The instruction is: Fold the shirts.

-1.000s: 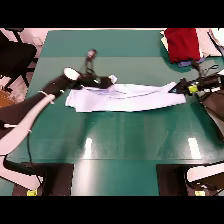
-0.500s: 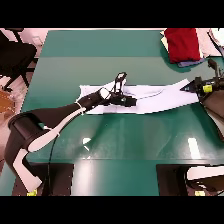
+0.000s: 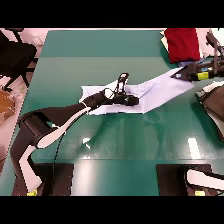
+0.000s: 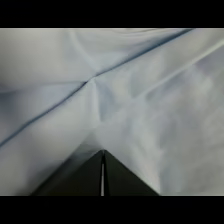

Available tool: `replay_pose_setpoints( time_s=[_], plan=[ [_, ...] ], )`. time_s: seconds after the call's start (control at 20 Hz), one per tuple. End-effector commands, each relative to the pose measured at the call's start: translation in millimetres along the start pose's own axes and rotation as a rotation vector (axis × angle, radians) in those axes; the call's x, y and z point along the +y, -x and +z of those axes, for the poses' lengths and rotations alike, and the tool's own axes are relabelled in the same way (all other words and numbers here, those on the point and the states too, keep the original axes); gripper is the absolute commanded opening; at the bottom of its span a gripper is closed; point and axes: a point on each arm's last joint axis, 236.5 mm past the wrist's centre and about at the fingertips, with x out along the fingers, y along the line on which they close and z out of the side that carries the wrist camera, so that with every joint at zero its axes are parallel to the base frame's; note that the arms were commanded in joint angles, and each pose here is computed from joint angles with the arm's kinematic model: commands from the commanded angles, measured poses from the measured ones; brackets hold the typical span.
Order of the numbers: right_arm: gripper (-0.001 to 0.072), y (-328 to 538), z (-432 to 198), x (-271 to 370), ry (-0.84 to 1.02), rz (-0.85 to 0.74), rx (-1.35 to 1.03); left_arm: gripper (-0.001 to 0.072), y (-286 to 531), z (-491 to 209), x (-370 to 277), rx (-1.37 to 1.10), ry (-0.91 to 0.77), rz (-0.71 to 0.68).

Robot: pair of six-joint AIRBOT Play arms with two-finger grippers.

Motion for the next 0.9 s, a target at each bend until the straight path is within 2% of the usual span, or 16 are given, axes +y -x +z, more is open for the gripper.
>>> replay_pose_setpoints(
  time_s=[0.0,0.05,0.1,0.3,0.35,0.5,0.65,0.7,0.75,0.8,0.85],
  plan=[
    [0.0020,-22,14,51,0.064,0.032,-0.023,0.0021,27,27,-14,0.034,-0.065,-0.041],
    [0.0020,-31,19,63,0.083,0.048,-0.015,0.0021,50,48,-5,0.025,-0.076,0.001],
    [0.0020,-40,23,75,0.097,0.063,-0.007,0.0021,84,74,18,0.002,-0.054,0.103],
    [0.0020,-99,27,129,0.152,0.144,0.069,0.0024,290,142,121,-0.071,-0.101,0.628],
    [0.0020,-122,23,145,0.165,0.167,0.095,0.0025,339,147,132,-0.092,-0.103,0.718],
    [0.0020,-201,3,187,0.166,0.220,0.149,0.0025,436,147,130,-0.141,-0.110,0.810],
    [0.0021,-302,-30,213,0.112,0.239,0.166,0.0025,467,129,112,-0.112,-0.119,0.822],
    [0.0075,-333,-49,221,0.087,0.255,0.188,0.0025,469,126,108,-0.107,-0.114,0.812],
    [0.0323,-355,-68,232,0.044,0.297,0.223,0.0025,467,123,107,-0.098,-0.109,0.806],
    [0.0526,-368,-82,245,-0.001,0.354,0.259,0.0025,465,121,108,-0.090,-0.105,0.802],
    [0.0530,-373,-90,255,-0.020,0.406,0.282,0.0025,463,118,110,-0.082,-0.102,0.802]
  ],
)
